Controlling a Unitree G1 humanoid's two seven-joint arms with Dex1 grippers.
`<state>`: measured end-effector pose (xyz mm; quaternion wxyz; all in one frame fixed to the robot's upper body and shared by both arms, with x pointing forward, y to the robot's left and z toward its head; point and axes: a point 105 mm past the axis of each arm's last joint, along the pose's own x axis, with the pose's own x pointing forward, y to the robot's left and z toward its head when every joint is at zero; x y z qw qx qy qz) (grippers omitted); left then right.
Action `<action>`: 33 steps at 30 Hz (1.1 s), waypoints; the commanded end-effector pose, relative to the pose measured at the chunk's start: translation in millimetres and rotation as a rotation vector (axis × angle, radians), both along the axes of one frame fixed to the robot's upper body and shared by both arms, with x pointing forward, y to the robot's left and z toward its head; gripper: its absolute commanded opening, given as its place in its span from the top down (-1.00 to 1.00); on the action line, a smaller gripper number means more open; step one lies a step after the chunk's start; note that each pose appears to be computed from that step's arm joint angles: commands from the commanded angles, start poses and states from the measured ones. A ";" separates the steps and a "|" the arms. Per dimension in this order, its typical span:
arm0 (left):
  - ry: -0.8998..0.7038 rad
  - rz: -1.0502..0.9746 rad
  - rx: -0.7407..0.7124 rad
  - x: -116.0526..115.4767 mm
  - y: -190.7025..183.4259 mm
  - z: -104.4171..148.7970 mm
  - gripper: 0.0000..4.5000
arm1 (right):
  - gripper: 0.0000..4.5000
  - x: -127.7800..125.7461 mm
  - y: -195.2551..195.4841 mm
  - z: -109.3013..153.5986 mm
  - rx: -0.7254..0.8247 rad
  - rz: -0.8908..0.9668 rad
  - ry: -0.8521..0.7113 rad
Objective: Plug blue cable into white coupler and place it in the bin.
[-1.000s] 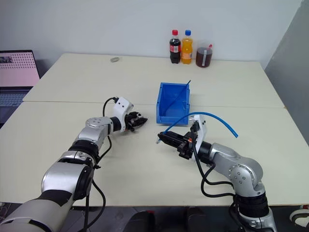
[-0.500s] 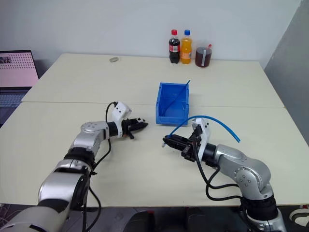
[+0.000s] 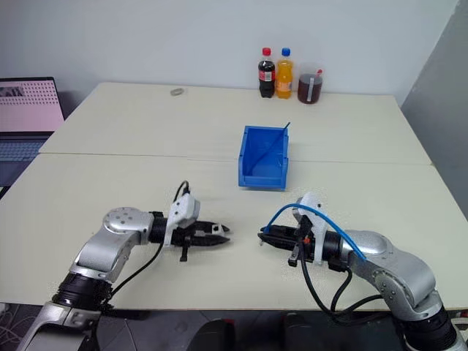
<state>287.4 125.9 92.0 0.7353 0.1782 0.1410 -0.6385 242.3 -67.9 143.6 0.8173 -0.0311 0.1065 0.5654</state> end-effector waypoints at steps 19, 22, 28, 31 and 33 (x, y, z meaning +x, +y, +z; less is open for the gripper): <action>0.044 -0.140 0.121 -21.6 -1.6 -42.5 0.65 | 0.95 10.2 59.7 -10.1 -0.029 0.296 -0.222; 0.053 -0.152 0.126 -23.3 -2.6 -42.3 0.65 | 0.95 10.1 68.0 -14.8 -0.035 0.333 -0.230; 0.063 -0.161 0.130 -25.5 -2.6 -41.7 0.65 | 0.95 11.9 79.8 -19.3 -0.032 0.357 -0.230; 0.067 -0.161 0.132 -26.5 -2.1 -42.1 0.65 | 0.95 15.2 80.7 -21.4 -0.035 0.348 -0.226; 0.068 -0.165 0.136 -27.9 -1.3 -43.1 0.65 | 0.95 18.3 81.0 -21.0 -0.022 0.329 -0.220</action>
